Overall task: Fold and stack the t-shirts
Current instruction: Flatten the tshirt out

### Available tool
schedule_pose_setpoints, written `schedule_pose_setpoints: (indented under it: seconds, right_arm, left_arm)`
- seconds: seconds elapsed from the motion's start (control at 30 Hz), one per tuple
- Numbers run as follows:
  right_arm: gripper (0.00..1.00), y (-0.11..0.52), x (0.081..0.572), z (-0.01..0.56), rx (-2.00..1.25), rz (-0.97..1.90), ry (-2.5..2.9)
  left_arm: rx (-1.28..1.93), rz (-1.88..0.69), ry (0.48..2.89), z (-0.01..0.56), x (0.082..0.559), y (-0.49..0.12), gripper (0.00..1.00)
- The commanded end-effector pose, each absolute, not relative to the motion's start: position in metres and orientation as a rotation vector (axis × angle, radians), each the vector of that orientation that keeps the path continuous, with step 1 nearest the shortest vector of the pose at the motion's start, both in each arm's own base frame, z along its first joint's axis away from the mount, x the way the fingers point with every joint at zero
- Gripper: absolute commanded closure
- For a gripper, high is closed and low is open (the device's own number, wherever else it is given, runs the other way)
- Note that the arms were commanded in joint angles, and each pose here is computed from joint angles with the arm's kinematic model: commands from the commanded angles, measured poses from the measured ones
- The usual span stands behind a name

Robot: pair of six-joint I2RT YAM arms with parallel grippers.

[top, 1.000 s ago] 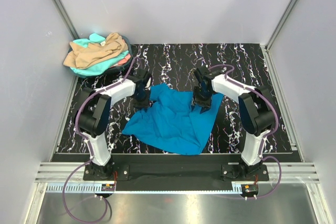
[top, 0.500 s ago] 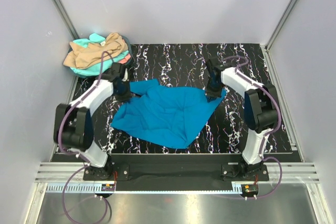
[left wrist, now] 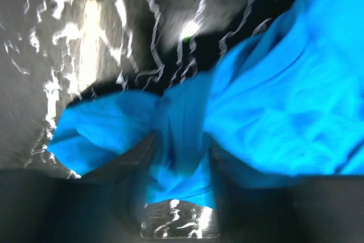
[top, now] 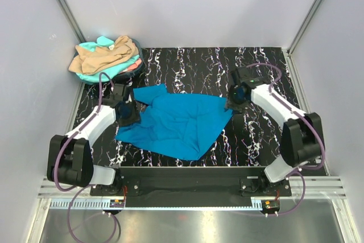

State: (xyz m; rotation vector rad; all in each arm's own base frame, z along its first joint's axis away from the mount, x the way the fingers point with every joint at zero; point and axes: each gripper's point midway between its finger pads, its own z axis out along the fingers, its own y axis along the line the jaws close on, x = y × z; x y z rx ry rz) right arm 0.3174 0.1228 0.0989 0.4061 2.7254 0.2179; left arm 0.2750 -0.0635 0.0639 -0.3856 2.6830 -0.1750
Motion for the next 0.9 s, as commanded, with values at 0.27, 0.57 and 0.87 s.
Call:
schedule_pose_setpoints:
  seconds: [0.27, 0.57, 0.87]
  right_arm:
    - [0.40, 0.280, 0.314, 0.090, 0.193, 0.542, 2.854]
    - [0.49, 0.297, 0.318, 0.057, 0.460, 0.443, 2.909]
    - [0.59, 0.307, 0.313, 0.045, 0.448, 0.390, 2.940]
  left_arm:
    - [-0.396, -0.037, 2.567, 0.097, 0.260, -0.037, 0.27]
    - [-0.448, -0.201, 2.518, 0.117, 0.254, -0.055, 0.44]
    - [-0.444, -0.239, 2.525, 0.116, 0.254, -0.060, 0.46]
